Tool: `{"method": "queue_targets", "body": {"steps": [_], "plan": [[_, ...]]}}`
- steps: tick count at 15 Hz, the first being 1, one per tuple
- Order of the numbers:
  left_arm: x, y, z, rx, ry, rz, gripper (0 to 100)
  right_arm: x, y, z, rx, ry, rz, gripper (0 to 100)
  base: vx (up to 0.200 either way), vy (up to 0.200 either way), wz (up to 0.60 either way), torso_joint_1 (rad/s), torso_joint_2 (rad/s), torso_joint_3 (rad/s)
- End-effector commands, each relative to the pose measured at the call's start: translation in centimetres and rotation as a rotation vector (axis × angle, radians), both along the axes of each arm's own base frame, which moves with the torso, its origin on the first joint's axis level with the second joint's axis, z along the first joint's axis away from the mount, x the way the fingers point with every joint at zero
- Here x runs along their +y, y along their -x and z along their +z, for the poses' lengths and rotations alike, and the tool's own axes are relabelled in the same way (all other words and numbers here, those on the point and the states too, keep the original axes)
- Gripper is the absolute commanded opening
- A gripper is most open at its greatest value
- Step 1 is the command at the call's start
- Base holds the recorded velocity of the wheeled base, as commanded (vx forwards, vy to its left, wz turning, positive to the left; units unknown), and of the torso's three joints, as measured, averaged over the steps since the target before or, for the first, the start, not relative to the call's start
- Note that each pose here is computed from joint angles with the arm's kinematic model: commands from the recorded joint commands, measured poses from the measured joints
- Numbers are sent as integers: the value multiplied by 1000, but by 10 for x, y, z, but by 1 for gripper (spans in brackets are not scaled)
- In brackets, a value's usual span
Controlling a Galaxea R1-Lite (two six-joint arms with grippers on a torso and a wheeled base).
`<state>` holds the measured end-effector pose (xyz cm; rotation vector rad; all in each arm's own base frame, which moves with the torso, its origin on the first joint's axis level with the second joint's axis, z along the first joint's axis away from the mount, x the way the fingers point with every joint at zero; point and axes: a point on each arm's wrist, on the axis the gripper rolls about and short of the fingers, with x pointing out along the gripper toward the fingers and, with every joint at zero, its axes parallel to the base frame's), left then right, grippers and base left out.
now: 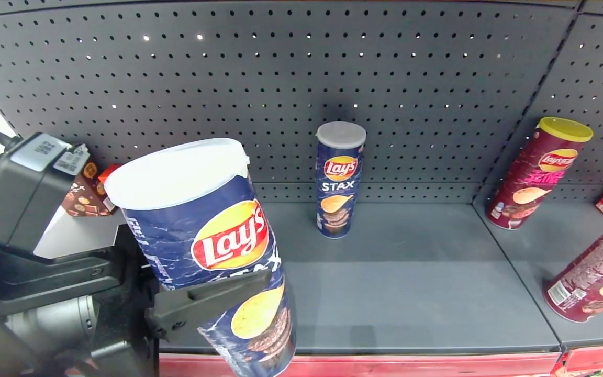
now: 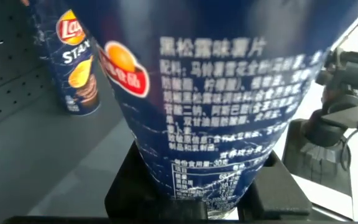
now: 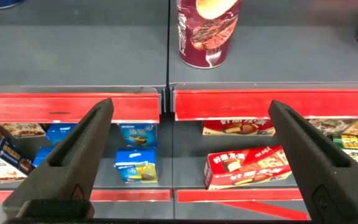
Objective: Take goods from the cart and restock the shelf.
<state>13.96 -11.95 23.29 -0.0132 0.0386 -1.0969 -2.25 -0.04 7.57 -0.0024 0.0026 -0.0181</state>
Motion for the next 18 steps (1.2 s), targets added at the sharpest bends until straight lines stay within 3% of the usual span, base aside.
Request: {"method": "queue_targets", "body": {"steps": [1, 6, 7, 9, 10, 12, 15, 18], "plan": [[1, -1, 0, -1, 1, 5, 0, 0, 0, 0, 1, 1, 1, 100, 0, 0, 0, 0, 0, 0], [6, 0, -5, 17, 1, 4, 0, 1, 0, 1, -4, 1, 27, 100, 0, 0, 0, 0, 0, 0], [10, -3, -3, -11, 26, 28, 0, 2, 5, 61, -94, -11, 100, 100, 0, 0, 0, 0, 0, 0], [13, -5, -2, -20, 45, 11, 0, 3, -21, 132, -43, -45, 192, 100, 0, 0, 0, 0, 0, 0], [13, -5, -2, -20, 46, 16, 0, 6, -29, 144, -29, -17, 336, 100, 0, 0, 0, 0, 0, 0], [15, -10, -1, -10, 52, 36, 0, 10, -48, 154, 20, 30, 448, 100, 0, 0, 0, 0, 0, 0], [14, -16, -2, 10, 50, 48, 0, 38, -100, 173, 84, 99, 724, 100, 0, 0, 0, 0, 0, 0], [13, -18, -3, 16, 46, 48, 0, 62, -134, 168, 177, 107, 808, 100, 0, 0, 0, 0, 0, 0]]}}
